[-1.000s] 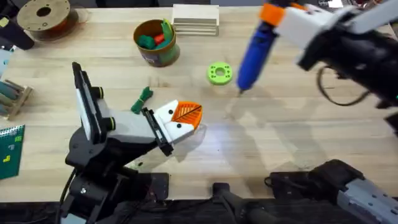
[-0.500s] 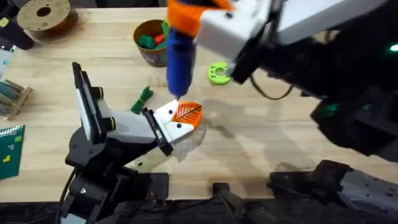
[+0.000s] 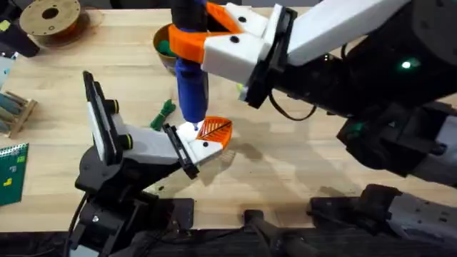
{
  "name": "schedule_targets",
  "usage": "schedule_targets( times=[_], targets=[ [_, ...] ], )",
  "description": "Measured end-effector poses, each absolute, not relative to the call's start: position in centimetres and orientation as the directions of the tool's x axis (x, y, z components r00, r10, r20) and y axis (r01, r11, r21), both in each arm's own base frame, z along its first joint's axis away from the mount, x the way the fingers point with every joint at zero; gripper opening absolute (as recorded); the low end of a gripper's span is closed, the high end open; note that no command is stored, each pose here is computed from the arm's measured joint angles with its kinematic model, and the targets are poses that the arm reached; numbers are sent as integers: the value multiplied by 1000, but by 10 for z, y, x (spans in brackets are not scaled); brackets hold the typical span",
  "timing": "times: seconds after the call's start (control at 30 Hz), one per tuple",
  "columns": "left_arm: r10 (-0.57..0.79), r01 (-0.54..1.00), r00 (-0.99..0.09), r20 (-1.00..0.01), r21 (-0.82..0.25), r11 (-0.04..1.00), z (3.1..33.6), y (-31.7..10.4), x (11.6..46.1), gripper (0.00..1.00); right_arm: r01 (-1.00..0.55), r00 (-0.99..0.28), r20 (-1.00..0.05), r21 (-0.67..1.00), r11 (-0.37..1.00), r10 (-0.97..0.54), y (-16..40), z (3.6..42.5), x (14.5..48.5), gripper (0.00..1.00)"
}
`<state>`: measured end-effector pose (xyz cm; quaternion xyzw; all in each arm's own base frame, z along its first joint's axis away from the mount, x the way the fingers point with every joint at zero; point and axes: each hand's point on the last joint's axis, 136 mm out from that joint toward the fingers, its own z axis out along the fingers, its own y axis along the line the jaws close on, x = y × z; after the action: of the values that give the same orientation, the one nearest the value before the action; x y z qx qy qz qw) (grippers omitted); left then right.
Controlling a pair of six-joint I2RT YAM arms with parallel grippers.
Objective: Pick up the gripper from the table and insert it into the empty holder that is missing its gripper. Then pick up a screw, insert it into the mounting hole, and use the screwdriver to tighten it. Finally, clean up the table by picking up the vegetable and placing it into the bucket.
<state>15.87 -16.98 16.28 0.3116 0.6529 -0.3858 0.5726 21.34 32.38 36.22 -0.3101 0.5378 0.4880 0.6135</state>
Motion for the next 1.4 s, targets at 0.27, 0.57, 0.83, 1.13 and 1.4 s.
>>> schedule_targets(
  times=[0.27, 0.57, 0.83, 1.13, 1.4],
  targets=[
    [-35, 849, -150, -988, -147, 508, 163, -170, 159, 4, -931, -45, -973, 123, 344, 227, 330, 349, 219, 33],
    [-35, 849, -151, -988, -148, 508, 163, -170, 159, 4, -930, -46, -976, 120, 346, 213, 330, 346, 219, 33],
    [-35, 849, -152, -988, -148, 508, 163, -170, 159, 4, -932, -45, -977, 116, 342, 210, 331, 345, 219, 33],
    [-35, 849, -152, -988, -148, 508, 163, -170, 159, 4, -933, -45, -977, 116, 342, 209, 331, 345, 218, 33],
    [-35, 849, -151, -988, -147, 507, 163, -170, 159, 4, -945, 78, -929, 47, 324, 363, 317, 394, 211, 33]
  ],
)
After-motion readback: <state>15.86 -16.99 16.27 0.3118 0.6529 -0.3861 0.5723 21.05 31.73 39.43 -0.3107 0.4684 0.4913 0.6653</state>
